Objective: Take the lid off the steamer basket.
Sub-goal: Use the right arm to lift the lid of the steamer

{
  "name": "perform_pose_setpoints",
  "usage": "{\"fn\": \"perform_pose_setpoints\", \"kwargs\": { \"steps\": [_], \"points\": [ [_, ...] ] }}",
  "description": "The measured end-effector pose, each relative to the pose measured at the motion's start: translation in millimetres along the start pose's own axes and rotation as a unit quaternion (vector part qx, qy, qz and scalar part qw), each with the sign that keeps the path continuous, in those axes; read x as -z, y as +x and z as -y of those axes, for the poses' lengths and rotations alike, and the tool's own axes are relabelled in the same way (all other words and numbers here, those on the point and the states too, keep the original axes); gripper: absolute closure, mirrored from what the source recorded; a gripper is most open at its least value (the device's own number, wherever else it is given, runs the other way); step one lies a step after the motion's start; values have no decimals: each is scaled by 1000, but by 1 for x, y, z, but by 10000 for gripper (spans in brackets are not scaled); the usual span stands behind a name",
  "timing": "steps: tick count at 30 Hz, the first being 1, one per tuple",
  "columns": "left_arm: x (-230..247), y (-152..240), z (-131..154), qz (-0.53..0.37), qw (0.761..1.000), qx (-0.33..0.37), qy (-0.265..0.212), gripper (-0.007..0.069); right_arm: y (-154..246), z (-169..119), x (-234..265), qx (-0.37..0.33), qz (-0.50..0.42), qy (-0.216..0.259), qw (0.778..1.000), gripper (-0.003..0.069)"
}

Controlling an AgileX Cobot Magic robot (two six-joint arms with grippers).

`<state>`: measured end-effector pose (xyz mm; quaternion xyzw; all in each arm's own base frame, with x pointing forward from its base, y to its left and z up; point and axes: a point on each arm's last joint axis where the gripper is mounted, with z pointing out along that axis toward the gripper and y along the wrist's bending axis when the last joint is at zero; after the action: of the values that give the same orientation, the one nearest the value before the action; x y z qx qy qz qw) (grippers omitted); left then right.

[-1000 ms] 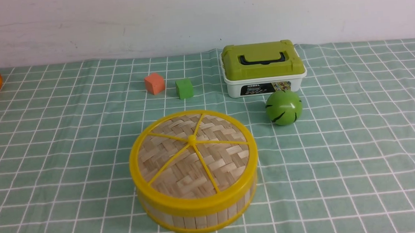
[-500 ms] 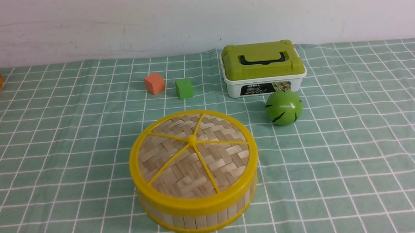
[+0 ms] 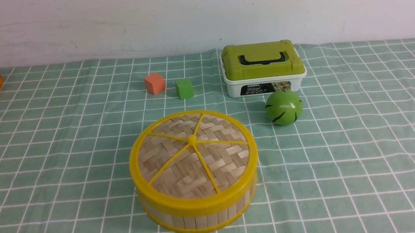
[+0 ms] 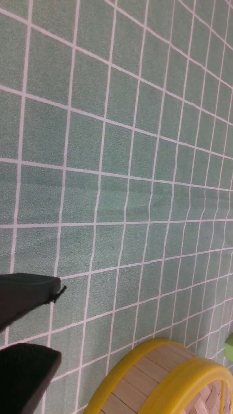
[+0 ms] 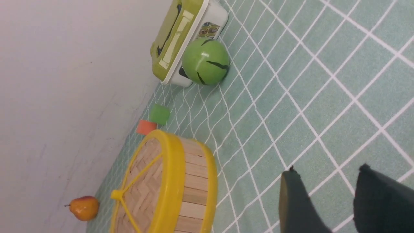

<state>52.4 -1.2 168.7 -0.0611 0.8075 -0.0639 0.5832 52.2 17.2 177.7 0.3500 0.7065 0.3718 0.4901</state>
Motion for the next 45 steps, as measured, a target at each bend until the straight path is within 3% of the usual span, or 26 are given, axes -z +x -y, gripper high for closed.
{"fn": "perform_pose_setpoints", "kwargs": {
  "steps": [4,7,8,9,13,14,16,20,25,26,27,28,32,40,45],
  "points": [
    [0,0,0,0,1000,0,0,386,-18,-36,13,124,30,-33,991,445],
    [0,0,0,0,1000,0,0,386,-36,-71,18,247,-3,2,969,553],
    [0,0,0,0,1000,0,0,386,-37,-73,18,255,-7,5,967,571],
    [0,0,0,0,1000,0,0,386,-50,-98,18,323,-36,27,945,634],
    [0,0,0,0,1000,0,0,386,-80,-147,2,458,-141,73,874,680],
    [0,0,0,0,1000,0,0,386,-81,-150,4,460,-141,71,874,680],
    [0,0,0,0,1000,0,0,386,-96,-172,-18,521,-233,82,817,680],
    [0,0,0,0,1000,0,0,386,-111,-196,-55,552,-333,67,762,680],
    [0,0,0,0,1000,0,0,386,-109,-219,-99,562,-388,37,730,676],
    [0,0,0,0,1000,0,0,386,-101,-226,-118,572,-406,23,712,673],
    [0,0,0,0,1000,0,0,386,-102,-226,-120,575,-408,21,709,673],
    [0,0,0,0,1000,0,0,386,-89,-237,-141,591,-426,12,685,671],
    [0,0,0,0,1000,0,0,386,-56,-250,-189,603,-456,31,654,662],
    [0,0,0,0,1000,0,0,386,14,-269,-261,617,-482,23,622,571],
    [0,0,0,0,1000,0,0,386,64,-278,-300,624,-473,-6,622,358]
  ]
}}
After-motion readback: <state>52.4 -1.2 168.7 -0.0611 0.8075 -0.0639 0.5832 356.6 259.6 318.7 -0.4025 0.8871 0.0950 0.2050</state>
